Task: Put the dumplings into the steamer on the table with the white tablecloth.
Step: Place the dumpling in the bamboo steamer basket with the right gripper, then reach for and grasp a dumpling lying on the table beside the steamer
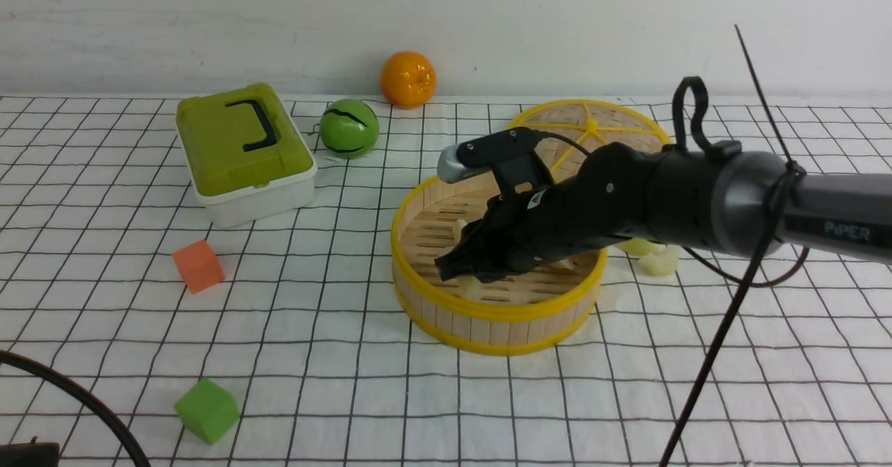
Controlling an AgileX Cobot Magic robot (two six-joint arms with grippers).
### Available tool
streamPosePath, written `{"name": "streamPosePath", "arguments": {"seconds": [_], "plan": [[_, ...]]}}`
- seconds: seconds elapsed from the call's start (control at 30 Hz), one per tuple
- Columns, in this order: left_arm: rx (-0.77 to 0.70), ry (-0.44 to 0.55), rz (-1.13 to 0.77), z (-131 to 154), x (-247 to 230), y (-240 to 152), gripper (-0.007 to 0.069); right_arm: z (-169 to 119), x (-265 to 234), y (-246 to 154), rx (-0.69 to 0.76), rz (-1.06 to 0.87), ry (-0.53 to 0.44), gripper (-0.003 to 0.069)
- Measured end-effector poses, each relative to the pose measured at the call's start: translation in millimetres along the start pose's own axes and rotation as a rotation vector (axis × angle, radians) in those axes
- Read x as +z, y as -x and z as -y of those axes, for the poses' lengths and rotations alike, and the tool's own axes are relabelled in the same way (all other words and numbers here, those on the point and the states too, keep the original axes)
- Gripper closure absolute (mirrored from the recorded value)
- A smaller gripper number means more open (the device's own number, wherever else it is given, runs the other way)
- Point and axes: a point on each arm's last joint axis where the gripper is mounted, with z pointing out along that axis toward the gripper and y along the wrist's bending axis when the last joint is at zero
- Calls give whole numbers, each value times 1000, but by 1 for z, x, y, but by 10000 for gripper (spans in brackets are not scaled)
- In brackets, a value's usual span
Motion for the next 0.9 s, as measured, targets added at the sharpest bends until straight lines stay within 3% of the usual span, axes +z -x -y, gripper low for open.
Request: {"name": "streamPosePath", "arguments": {"seconds": [0.1, 0.23, 0.37, 0.47, 0.57, 0.6, 0.7, 0.77, 0.8, 0.9], "plan": [[0, -1, 3, 0, 0, 0, 632, 1, 2, 0, 6, 5, -4, 454], [1, -6, 14, 1, 0, 1, 630, 0, -2, 3, 18, 15, 1, 256], [1, -5, 13, 0, 0, 1, 629, 2, -22, 15, 21, 43, 5, 156], [1, -5, 14, 0, 0, 1, 628, 10, -38, 24, 10, 63, -7, 137], [2, -7, 19, 1, 0, 2, 627, 50, -86, 49, -43, 116, -100, 132], [2, -8, 21, 1, 0, 2, 627, 49, -86, 49, -44, 119, -100, 133], [4, -19, 39, 1, 3, 1, 627, 103, -115, 56, -109, 115, -251, 163], [6, -24, 46, 2, 5, -1, 627, 116, -116, 52, -137, 88, -285, 176], [8, -30, 51, 2, 8, -3, 625, 137, -108, 41, -177, 17, -319, 203], [11, -35, 56, 2, 11, -6, 625, 159, -83, 19, -217, -112, -318, 237]]}}
